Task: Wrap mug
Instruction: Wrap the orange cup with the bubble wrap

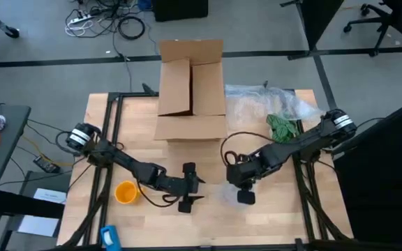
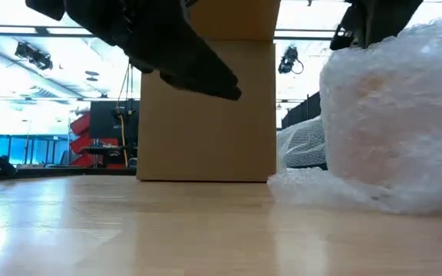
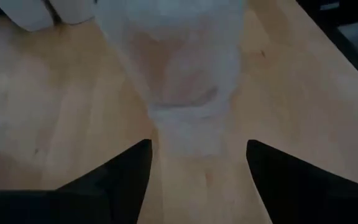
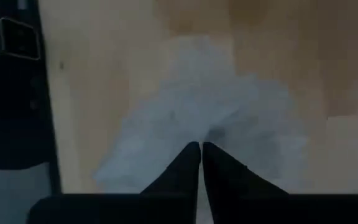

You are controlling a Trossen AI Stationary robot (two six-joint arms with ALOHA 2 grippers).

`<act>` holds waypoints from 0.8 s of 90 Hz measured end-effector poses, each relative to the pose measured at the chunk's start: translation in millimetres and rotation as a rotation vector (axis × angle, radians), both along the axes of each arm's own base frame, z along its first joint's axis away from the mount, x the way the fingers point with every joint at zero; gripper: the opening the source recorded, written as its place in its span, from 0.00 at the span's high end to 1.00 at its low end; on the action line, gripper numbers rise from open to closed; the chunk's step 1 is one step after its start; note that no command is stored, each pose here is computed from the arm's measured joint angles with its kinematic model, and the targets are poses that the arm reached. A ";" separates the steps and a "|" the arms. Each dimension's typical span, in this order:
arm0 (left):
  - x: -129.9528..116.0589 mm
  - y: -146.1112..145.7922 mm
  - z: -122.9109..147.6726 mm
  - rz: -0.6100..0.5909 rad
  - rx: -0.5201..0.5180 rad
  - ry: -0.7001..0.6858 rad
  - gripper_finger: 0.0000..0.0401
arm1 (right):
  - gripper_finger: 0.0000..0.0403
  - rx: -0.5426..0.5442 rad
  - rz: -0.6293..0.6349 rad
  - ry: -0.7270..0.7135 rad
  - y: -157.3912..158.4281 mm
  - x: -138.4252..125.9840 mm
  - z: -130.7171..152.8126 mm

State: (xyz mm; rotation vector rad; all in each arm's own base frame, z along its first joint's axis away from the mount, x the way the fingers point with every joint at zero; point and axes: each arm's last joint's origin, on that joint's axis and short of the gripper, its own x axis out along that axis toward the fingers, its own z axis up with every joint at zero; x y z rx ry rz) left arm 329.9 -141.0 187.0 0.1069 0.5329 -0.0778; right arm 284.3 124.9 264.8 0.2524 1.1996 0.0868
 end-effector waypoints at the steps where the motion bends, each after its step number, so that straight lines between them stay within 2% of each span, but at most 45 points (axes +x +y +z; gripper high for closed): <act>1: 0.3 -0.1 0.2 -0.001 -0.001 -0.004 0.38 | 1.00 0.002 0.002 0.001 0.6 0.2 -0.4; 17: 12.6 -5.2 4.1 -0.043 -0.014 -0.167 0.38 | 1.00 -0.023 0.027 0.070 12.6 9.5 -24.8; 26: 21.0 -6.5 0.4 -0.062 -0.027 -0.251 0.38 | 1.00 -0.084 0.023 0.125 15.6 17.9 -47.1; 44: 32.9 0.2 -13.7 -0.070 -0.074 -0.286 0.38 | 1.00 -0.177 0.054 0.211 14.4 29.5 -79.3; 54: 36.0 2.0 -18.2 -0.070 -0.097 -0.296 0.38 | 1.00 -0.187 0.065 0.213 13.7 29.9 -80.6; 72: 40.8 3.9 -11.2 -0.106 -0.112 -0.366 0.38 | 1.00 -0.182 0.034 0.140 9.4 22.7 -58.6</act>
